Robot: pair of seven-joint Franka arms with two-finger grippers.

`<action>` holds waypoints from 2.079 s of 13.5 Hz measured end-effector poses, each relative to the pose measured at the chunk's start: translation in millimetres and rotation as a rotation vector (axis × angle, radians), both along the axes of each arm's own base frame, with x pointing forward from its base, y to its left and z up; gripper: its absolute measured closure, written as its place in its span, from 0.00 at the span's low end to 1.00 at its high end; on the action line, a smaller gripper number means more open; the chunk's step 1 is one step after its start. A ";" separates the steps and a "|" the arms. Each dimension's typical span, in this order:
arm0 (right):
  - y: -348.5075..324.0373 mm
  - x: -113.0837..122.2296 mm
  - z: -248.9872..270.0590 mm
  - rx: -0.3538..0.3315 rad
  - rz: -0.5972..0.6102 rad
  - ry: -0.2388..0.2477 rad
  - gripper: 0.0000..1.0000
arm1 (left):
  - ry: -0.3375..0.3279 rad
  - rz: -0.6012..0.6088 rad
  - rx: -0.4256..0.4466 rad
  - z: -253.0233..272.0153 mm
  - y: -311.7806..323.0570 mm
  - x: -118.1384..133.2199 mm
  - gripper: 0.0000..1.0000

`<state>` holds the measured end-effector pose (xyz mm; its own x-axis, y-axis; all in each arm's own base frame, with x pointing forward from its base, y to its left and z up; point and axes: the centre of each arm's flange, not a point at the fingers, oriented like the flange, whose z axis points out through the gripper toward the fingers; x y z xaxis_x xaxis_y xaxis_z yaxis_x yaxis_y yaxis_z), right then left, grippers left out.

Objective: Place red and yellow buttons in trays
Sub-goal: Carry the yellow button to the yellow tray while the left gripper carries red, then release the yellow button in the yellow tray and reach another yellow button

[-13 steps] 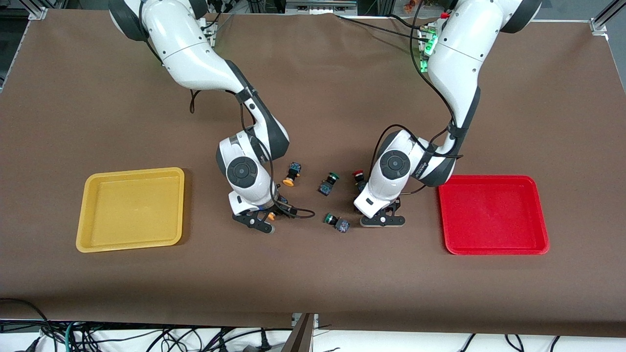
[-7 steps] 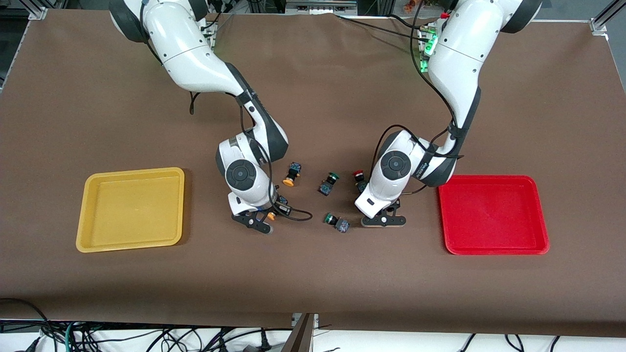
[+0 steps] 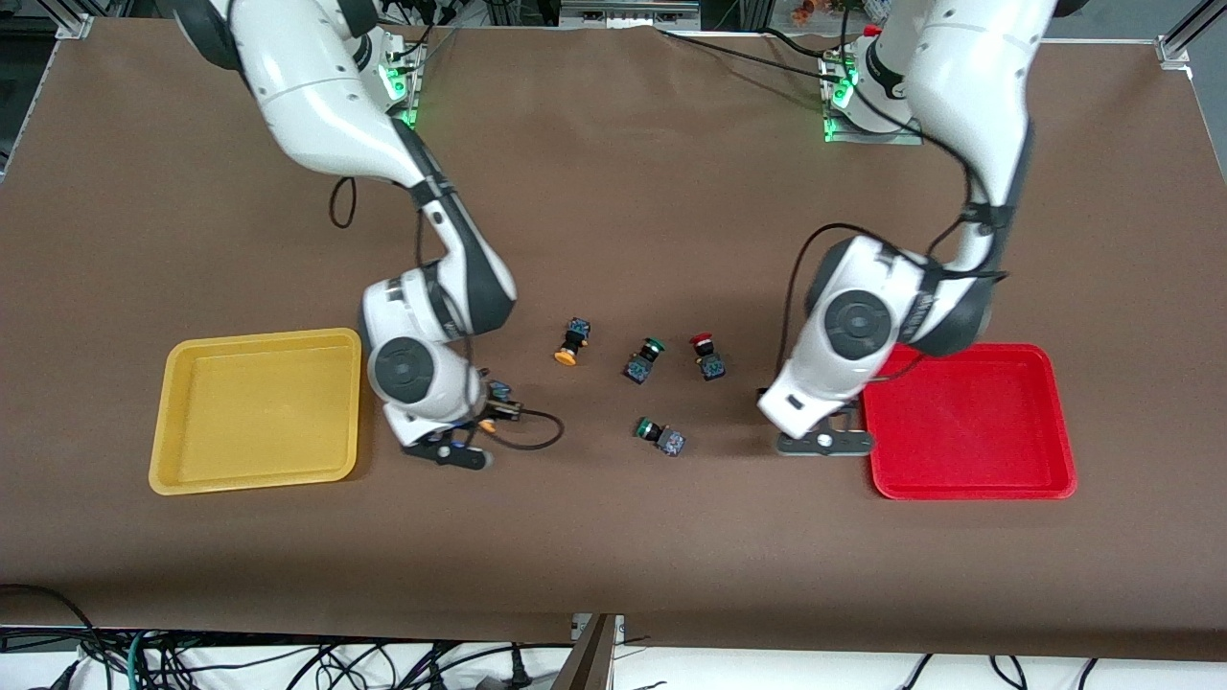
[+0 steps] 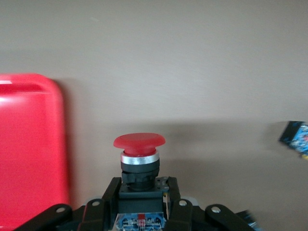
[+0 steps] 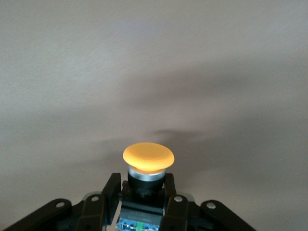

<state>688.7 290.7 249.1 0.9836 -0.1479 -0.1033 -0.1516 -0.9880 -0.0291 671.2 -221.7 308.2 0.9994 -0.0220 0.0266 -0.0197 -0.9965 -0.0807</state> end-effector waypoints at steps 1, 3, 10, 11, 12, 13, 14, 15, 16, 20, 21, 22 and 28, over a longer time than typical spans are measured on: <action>-23.2 6.7 14.5 0.001 0.053 0.009 0.59 | 0.008 -0.037 0.005 14.8 22.2 4.3 0.57; -77.5 16.1 39.6 -0.027 0.162 0.044 0.59 | 0.021 -0.122 0.010 30.9 64.2 12.4 0.57; -275.1 21.8 -20.0 -0.013 0.359 0.072 0.59 | 0.031 -0.367 0.029 19.4 215.2 35.2 0.57; -287.7 17.8 -33.3 0.000 0.367 0.066 0.58 | 0.028 -0.391 0.032 9.4 230.6 37.1 0.57; -291.0 15.6 -38.8 0.010 0.363 0.064 0.52 | 0.027 -0.427 0.040 -4.0 242.5 39.0 0.57; -286.0 16.0 -37.6 0.029 0.356 0.056 0.42 | 0.027 -0.466 0.055 -19.3 253.5 40.9 0.57; -276.1 16.9 -32.5 0.049 0.341 0.048 0.33 | 0.030 -0.493 0.058 -34.5 263.1 41.7 0.57; -261.7 17.2 -24.4 0.063 0.318 0.051 0.22 | 0.041 -0.511 0.054 -48.9 270.2 40.6 0.57; -242.3 18.0 -12.4 0.070 0.291 0.060 0.19 | 0.058 -0.526 0.047 -62.6 271.0 37.9 0.57; -112.4 3.8 22.6 0.098 0.127 0.086 0.17 | 0.104 -0.555 0.016 -96.0 253.9 29.8 0.57; -71.9 -6.8 22.9 0.110 0.080 0.099 0.17 | 0.109 -0.560 0.010 -100.6 249.7 29.0 0.52; -32.7 -19.9 23.0 0.105 0.037 0.112 0.17 | 0.112 -0.564 0.007 -103.4 247.3 28.6 0.42; 149.1 -114.1 10.9 0.052 -0.116 0.076 0.13 | 0.084 -0.538 -0.003 -58.2 227.1 36.2 0.00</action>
<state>574.7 439.8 260.0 0.9493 -0.2522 -0.1875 -0.2681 -0.9612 -0.0643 707.5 5.4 250.1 0.8459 -0.5308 -0.0525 -0.5332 -0.8443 -0.0537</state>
